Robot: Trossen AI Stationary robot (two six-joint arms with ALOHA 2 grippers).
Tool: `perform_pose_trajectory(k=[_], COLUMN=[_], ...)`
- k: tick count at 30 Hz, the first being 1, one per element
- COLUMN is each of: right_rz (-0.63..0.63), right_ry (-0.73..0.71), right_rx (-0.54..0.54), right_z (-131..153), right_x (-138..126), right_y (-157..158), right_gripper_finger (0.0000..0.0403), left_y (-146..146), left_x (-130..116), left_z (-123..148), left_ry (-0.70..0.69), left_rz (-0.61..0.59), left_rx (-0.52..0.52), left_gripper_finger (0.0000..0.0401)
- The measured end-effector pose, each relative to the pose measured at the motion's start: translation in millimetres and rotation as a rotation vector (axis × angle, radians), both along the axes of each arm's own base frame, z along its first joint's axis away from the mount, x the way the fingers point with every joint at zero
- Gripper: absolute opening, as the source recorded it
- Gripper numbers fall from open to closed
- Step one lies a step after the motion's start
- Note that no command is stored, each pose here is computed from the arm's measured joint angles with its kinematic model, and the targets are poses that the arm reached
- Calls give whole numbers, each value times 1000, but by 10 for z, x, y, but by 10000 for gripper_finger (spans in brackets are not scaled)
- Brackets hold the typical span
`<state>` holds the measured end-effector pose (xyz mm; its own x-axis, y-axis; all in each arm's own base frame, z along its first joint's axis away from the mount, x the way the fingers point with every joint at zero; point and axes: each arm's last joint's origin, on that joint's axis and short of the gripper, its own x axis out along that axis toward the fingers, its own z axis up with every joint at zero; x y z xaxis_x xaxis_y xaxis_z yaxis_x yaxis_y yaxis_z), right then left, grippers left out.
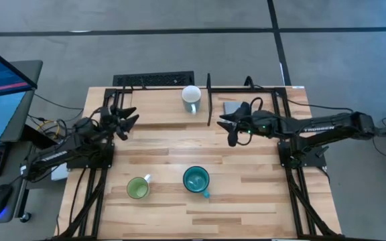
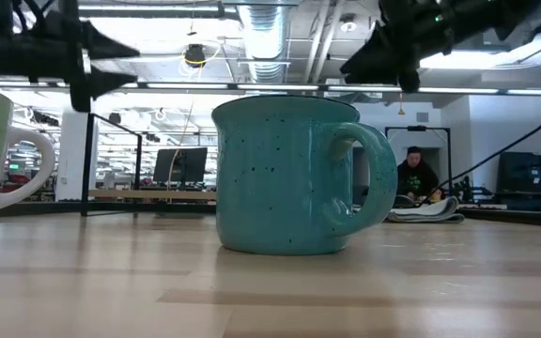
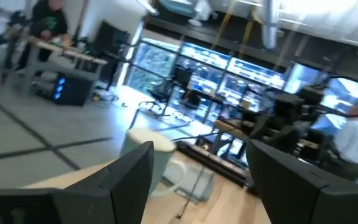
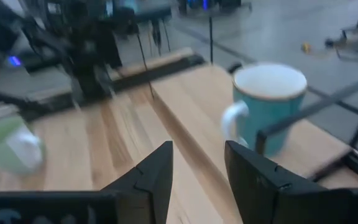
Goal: Stack small to large cups/mugs on shelf
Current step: Put the green mug on the shelf
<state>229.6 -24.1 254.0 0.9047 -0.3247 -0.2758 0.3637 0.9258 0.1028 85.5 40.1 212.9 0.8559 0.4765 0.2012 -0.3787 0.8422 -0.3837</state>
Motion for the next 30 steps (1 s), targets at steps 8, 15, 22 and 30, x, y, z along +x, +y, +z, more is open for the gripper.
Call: perform_pose_trajectory(k=[8, 15, 22, 30], right_rz=[-3, -8, -71, -135], right_ry=[-68, -56, -50, -48], right_rx=[-5, -32, -36, -39], right_z=[-53, -55, -61, -61], right_x=[-14, -18, -37, -69], right_y=[-4, -31, -174, -320], right_gripper_finger=[166, 166, 166, 166], left_y=[-97, -214, -262, -228], left_x=[-176, -439, -440, -293], left_z=[481, 837, 988, 998], left_ry=[110, 312, 390, 620], left_rz=[-36, -63, -226, -329], left_rx=[137, 59, -127, -264], left_gripper_finger=[247, 247, 247, 247])
